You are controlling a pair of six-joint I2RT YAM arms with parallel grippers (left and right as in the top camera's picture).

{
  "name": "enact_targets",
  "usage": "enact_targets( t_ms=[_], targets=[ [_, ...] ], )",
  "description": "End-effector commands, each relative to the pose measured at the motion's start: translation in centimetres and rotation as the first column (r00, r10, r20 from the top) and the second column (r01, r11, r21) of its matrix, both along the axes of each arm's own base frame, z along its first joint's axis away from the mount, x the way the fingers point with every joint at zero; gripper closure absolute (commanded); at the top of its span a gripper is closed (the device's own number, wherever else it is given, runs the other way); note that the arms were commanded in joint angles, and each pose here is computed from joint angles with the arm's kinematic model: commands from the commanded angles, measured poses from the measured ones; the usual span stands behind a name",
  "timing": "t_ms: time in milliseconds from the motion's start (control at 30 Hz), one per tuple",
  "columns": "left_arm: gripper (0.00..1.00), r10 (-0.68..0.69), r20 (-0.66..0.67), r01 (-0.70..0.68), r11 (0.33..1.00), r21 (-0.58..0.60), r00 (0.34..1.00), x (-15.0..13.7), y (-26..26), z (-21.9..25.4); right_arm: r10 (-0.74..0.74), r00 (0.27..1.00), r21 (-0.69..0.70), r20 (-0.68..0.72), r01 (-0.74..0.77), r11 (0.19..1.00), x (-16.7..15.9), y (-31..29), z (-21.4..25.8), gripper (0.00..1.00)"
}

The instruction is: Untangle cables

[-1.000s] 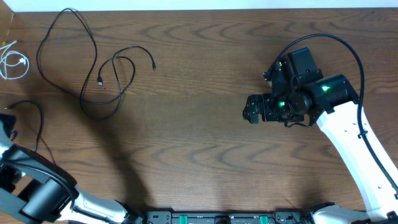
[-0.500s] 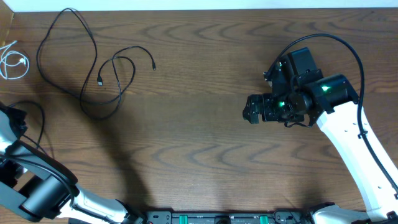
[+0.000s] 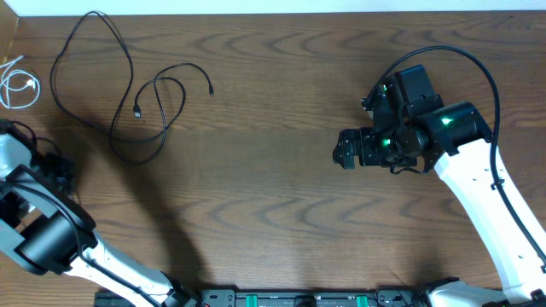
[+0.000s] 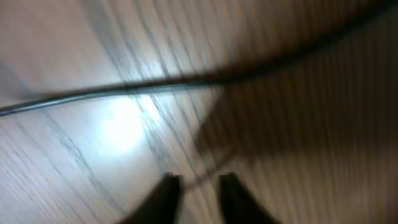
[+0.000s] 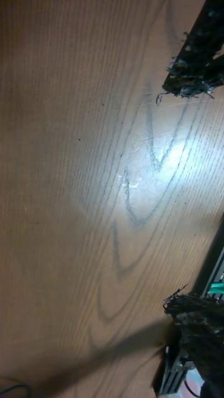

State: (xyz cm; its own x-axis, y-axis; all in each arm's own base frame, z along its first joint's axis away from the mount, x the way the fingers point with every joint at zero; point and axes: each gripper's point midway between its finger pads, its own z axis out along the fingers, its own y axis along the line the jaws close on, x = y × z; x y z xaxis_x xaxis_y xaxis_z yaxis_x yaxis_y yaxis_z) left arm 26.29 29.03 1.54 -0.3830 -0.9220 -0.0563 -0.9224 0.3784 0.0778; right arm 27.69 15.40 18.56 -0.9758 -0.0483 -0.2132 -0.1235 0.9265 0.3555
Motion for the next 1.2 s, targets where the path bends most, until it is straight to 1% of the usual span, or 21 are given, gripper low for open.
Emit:
enact_targets(
  t_ms=[0, 67, 167, 267, 300, 333, 400, 467, 533, 567, 600, 633, 700, 767, 833, 900, 967, 1033, 1100, 1167],
  targets=[
    [0.39, -0.023, -0.014, 0.022, 1.000, -0.021, 1.000, 0.2, -1.1, -0.1, -0.006, 1.000, 0.005, -0.015, 0.006, 1.000, -0.2, 0.2, -0.2, 0.01],
    [0.37, -0.027, -0.003, 0.027, 1.000, -0.010, 1.000, 0.4, -1.1, 0.8, -0.006, 1.000, 0.004, -0.018, 0.006, 1.000, -0.2, 0.2, -0.2, 0.01],
    [0.37, -0.031, 0.059, 0.028, 0.998, 0.052, 0.998, 1.3, -0.4, 4.4, -0.005, 1.000, 0.003, -0.022, 0.005, 1.000, -0.3, 0.2, -0.2, 0.01],
    [0.36, -0.037, 0.151, 0.016, 0.990, 0.138, 0.988, 2.2, 0.4, 8.7, -0.005, 1.000, 0.002, -0.021, 0.005, 1.000, -0.3, 0.2, -0.2, 0.01],
    [0.34, -0.045, 0.196, 0.013, 0.986, 0.164, 0.980, 2.7, 0.5, 10.3, -0.005, 1.000, 0.002, -0.021, 0.005, 1.000, -0.3, 0.2, -0.2, 0.01],
    [0.33, -0.058, 0.255, 0.010, 0.982, 0.187, 0.965, 3.3, 0.5, 12.1, -0.005, 1.000, 0.003, -0.020, 0.005, 1.000, -0.3, 0.2, -0.2, 0.01],
    [0.29, -0.101, 0.397, 0.017, 0.978, 0.210, 0.912, 5.0, -0.3, 15.7, -0.005, 1.000, 0.003, -0.019, 0.005, 1.000, -0.3, 0.2, -0.2, 0.01],
    [0.27, -0.130, 0.522, 0.016, 0.976, 0.216, 0.843, 6.3, -1.3, 19.2, -0.005, 1.000, 0.003, -0.019, 0.005, 1.000, -0.2, 0.2, -0.2, 0.01],
    [0.27, -0.104, 0.617, -0.033, 0.978, 0.207, 0.780, 6.9, -2.1, 22.1, -0.005, 1.000, 0.003, -0.019, 0.005, 1.000, -0.2, 0.2, -0.2, 0.01],
    [0.27, -0.084, 0.646, -0.064, 0.977, 0.203, 0.759, 7.0, -2.2, 23.2, -0.005, 1.000, 0.003, -0.019, 0.005, 1.000, -0.2, 0.2, -0.2, 0.01],
    [0.27, -0.067, 0.668, -0.098, 0.974, 0.206, 0.741, 6.8, -2.2, 24.2, -0.005, 1.000, 0.003, -0.019, 0.005, 1.000, -0.3, 0.2, -0.2, 0.01],
    [0.27, -0.048, 0.673, -0.137, 0.966, 0.219, 0.738, 6.4, -1.8, 24.9, -0.005, 1.000, 0.003, -0.020, 0.005, 1.000, -0.3, 0.2, -0.2, 0.01],
    [0.27, 0.007, 0.645, -0.229, 0.938, 0.261, 0.765, 5.0, -0.6, 25.1, -0.005, 1.000, 0.002, -0.022, 0.005, 1.000, -0.3, 0.2, -0.2, 0.01],
    [0.27, 0.080, 0.570, -0.311, 0.895, 0.320, 0.818, 2.6, 0.7, 24.4, -0.002, 1.000, -0.001, -0.028, 0.002, 1.000, -0.5, 0.1, -0.3, 0.01],
    [0.27, 0.149, 0.464, -0.356, 0.846, 0.397, 0.873, -0.2, 2.0, 23.3, 0.003, 1.000, -0.004, -0.031, -0.004, 1.000, -0.6, 0.0, -0.3, 0.01],
    [0.27, 0.211, 0.361, -0.371, 0.805, 0.463, 0.908, -2.7, 3.0, 22.3, 0.005, 0.999, -0.006, -0.034, -0.005, 1.000, -0.7, 0.0, -0.4, 0.01],
    [0.27, 0.268, 0.273, -0.375, 0.774, 0.510, 0.924, -4.8, 3.9, 21.2, 0.005, 0.999, -0.006, -0.034, -0.005, 1.000, -0.7, 0.0, -0.4, 0.01],
    [0.27, 0.311, 0.207, -0.374, 0.764, 0.526, 0.928, -6.3, 4.6, 19.8, 0.005, 0.999, -0.006, -0.034, -0.005, 1.000, -0.7, 0.0, -0.4, 0.01],
    [0.23, 0.343, 0.167, -0.378, 0.768, 0.516, 0.924, -7.2, 5.1, 18.4, 0.005, 0.999, -0.006, -0.035, -0.005, 1.000, -0.7, 0.0, -0.4, 0.01],
    [0.16, 0.372, 0.148, -0.393, 0.768, 0.506, 0.916, -7.7, 5.7, 17.3, 0.005, 0.999, -0.007, -0.037, -0.005, 1.000, -0.8, 0.0, -0.4, 0.01]
  ],
)
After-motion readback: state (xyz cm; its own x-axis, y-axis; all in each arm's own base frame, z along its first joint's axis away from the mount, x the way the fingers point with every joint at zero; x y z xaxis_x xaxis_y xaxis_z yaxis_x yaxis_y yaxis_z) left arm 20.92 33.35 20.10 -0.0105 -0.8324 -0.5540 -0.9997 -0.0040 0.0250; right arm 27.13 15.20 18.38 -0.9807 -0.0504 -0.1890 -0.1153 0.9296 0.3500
